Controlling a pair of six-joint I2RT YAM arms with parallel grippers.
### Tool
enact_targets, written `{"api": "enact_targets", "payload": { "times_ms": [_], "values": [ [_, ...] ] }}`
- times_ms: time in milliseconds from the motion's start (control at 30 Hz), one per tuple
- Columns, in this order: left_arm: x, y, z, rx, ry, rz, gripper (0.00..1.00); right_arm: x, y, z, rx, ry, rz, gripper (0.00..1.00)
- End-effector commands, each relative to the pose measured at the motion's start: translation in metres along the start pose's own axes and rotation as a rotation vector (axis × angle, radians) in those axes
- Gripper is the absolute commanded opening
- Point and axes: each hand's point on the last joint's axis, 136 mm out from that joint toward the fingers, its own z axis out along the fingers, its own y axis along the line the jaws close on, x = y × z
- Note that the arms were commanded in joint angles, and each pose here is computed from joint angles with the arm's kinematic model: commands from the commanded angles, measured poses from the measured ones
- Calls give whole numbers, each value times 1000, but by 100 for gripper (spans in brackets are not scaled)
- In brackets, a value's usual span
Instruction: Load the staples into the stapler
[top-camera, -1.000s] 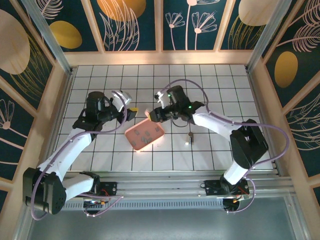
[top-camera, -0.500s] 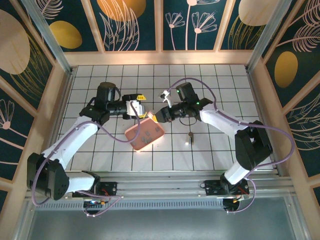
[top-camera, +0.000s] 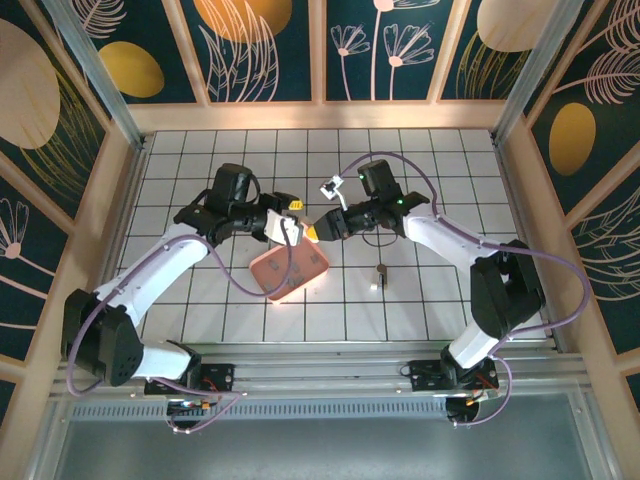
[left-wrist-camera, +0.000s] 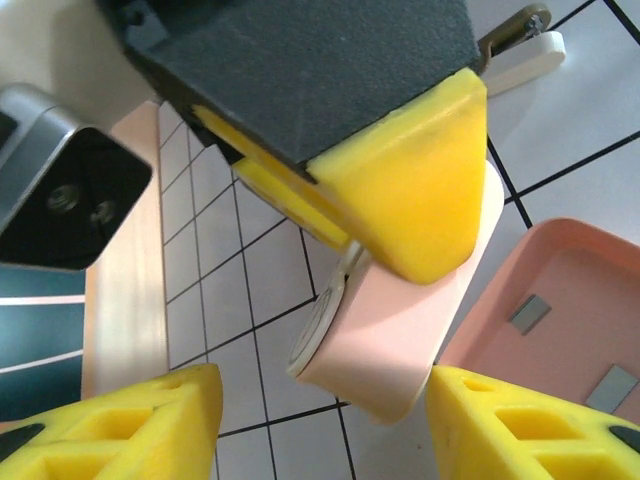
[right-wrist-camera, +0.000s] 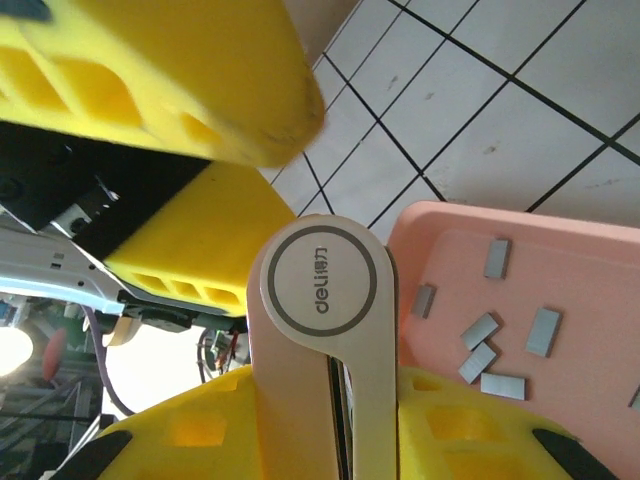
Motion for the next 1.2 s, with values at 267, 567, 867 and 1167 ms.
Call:
{"api": "enact_targets", "payload": {
  "times_ms": [267,567,867,1167],
  "values": [
    [-7,-7,15,82,16,89,49,-5,13,-2,-79,20,4,20],
    [-20,-15,19,109,-2,118,35,-5,14,-1,-91,28,11,20],
    [-30,-15,17,109,-49,16,0,-18,7,-20,4,-58,-41,35],
    [-42,-17,22,116,-147,-191,0,-32,11,-56,84,-228,-139,52]
  ]
}}
